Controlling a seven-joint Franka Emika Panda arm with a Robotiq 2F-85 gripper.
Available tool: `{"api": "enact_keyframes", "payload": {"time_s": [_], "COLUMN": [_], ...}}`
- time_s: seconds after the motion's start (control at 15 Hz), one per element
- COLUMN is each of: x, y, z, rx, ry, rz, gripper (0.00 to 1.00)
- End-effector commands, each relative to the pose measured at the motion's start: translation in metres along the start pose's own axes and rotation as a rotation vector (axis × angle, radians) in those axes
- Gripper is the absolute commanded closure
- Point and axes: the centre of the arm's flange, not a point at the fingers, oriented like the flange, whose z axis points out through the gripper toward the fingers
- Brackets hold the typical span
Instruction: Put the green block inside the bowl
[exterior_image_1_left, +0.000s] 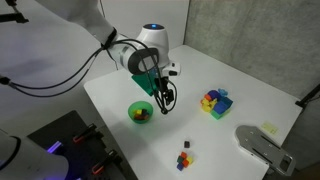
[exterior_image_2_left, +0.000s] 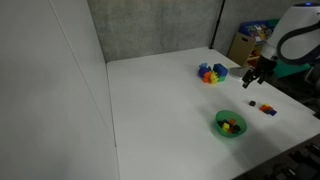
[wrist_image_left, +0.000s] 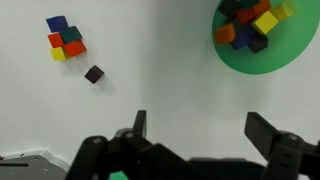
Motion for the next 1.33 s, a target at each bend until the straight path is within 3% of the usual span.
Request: {"api": "enact_keyframes", "payload": {"time_s": [0.0,0.4,0.53,1.0,1.27], "x": [0.022,0.035,0.034,0.029,0.038], "y": [0.024,0.050,0.051,0.047,0.068], "z": [0.030,0.075,0.070,0.079,0.097], "rx": [-0.020,-0.050,-0.036,-0.055,-0.054], "ry": [-0.005,-0.065,-0.081,-0.052,-0.051], "rz": [-0.014,0.039,0.051,0.041,0.011], "gripper": [0.00,0.00,0.00,0.00,0.00]}}
